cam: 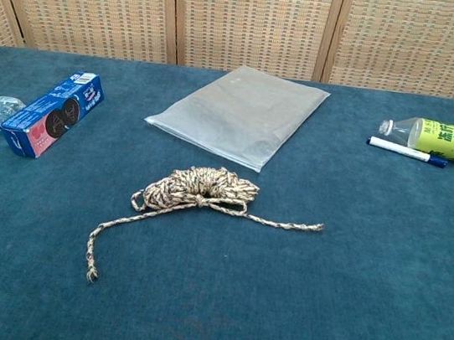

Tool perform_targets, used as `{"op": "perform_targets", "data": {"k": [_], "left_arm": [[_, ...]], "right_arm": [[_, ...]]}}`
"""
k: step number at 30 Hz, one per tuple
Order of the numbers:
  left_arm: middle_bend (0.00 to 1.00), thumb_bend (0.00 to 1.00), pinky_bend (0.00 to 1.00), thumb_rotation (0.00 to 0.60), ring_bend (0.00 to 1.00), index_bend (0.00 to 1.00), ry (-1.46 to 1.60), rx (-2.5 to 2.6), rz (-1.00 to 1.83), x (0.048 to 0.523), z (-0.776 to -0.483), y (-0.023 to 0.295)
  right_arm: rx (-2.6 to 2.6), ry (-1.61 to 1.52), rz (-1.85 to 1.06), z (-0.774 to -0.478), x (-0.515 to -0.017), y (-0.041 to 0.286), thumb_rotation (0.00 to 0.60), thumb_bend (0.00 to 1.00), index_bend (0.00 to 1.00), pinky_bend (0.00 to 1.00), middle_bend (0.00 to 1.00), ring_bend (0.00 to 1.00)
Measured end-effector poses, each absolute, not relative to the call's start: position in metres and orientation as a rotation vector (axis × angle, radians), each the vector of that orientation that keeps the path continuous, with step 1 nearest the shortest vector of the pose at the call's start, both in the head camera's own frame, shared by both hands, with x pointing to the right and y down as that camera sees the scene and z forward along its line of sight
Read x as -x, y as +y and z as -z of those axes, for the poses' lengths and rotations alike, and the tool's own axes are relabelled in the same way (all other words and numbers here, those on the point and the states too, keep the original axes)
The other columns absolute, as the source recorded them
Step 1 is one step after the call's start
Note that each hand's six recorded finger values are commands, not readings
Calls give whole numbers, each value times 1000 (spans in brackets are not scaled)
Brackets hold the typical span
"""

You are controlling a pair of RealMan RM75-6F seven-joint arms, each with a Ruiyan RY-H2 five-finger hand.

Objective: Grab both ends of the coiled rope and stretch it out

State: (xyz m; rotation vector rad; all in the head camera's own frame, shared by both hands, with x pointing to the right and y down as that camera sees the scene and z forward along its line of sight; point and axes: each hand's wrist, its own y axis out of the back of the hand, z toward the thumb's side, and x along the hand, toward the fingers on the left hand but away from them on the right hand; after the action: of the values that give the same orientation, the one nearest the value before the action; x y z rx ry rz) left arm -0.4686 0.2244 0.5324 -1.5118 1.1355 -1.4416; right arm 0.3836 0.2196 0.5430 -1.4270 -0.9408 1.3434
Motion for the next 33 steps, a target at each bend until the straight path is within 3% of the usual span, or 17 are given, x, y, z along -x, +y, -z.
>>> {"op": "perform_targets", "data": {"k": [10,12,16,23,33], "left_arm": [[0,0,0,600,0,0,1151,1518,1440,471,-533,224],[0,0,0,600,0,0,1143,1518,1443,470,-535,223],[0,0,0,600,0,0,1123,1525,1453,467,-541,222],[0,0,0,600,0,0,1106,1534,1446,461,-549,220],[0,0,0,600,0,0,1109,1541,1462,463,-553,214]], "right_arm": [[1479,-924,-1327,-550,-370,218,600,0,51,0,0,0],[1520,-901,-1315,-556,-364,215,600,0,82,0,0,0],[1676,-837,-1257,-578,-336,202,600,2,244,0,0,0],[1859,-701,-1182,-633,-262,167,600,197,456,0,0,0],[1909,-672,-1258,-689,-200,147,600,306,484,0,0,0]]}}
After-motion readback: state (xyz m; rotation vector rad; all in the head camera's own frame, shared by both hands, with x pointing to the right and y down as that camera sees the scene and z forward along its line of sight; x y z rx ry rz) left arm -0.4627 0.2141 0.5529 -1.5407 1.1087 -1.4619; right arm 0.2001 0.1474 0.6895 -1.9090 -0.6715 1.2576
